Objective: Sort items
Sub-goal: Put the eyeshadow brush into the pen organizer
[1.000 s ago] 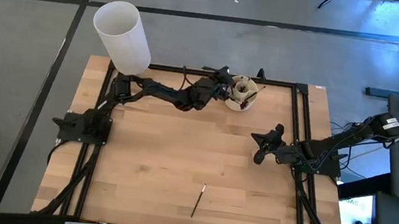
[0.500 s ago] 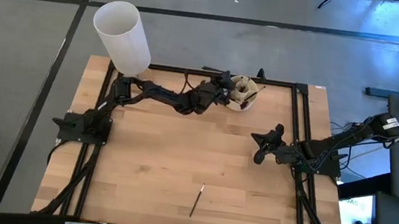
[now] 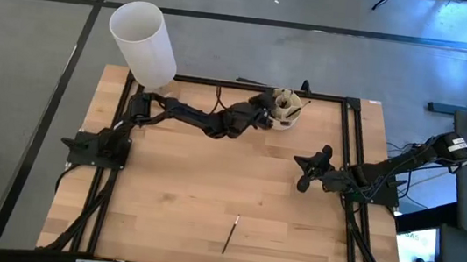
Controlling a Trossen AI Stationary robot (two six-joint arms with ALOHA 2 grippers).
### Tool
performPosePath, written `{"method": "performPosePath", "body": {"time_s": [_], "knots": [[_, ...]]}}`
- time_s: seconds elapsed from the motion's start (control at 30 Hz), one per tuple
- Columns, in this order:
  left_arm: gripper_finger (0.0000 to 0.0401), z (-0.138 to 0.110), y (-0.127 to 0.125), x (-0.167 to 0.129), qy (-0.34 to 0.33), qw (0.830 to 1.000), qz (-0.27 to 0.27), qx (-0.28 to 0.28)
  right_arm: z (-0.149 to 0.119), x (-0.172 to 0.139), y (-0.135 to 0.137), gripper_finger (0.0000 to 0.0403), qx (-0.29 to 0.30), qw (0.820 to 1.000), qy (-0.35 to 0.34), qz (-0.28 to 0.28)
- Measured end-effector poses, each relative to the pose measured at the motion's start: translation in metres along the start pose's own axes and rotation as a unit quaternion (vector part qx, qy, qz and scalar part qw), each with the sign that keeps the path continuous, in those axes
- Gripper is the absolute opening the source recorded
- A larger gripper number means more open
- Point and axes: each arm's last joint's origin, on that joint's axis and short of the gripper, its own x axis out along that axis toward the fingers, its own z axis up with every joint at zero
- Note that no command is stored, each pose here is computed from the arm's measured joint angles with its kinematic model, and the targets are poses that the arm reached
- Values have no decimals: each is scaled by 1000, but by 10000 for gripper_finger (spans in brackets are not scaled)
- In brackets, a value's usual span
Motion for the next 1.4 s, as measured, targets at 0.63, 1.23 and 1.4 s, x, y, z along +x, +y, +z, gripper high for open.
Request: {"method": "performPosePath", "body": {"time_s": [0.63,1.23,1.4], "knots": [[90,25,52,-114,-78,867,-214,-443,-5,0,-1,13,11,1000,23,1],[86,62,21,-193,16,479,-588,-651,3,1,3,13,48,999,-7,15],[117,64,22,-197,43,422,-613,-667,3,1,3,13,47,999,-7,15]]}}
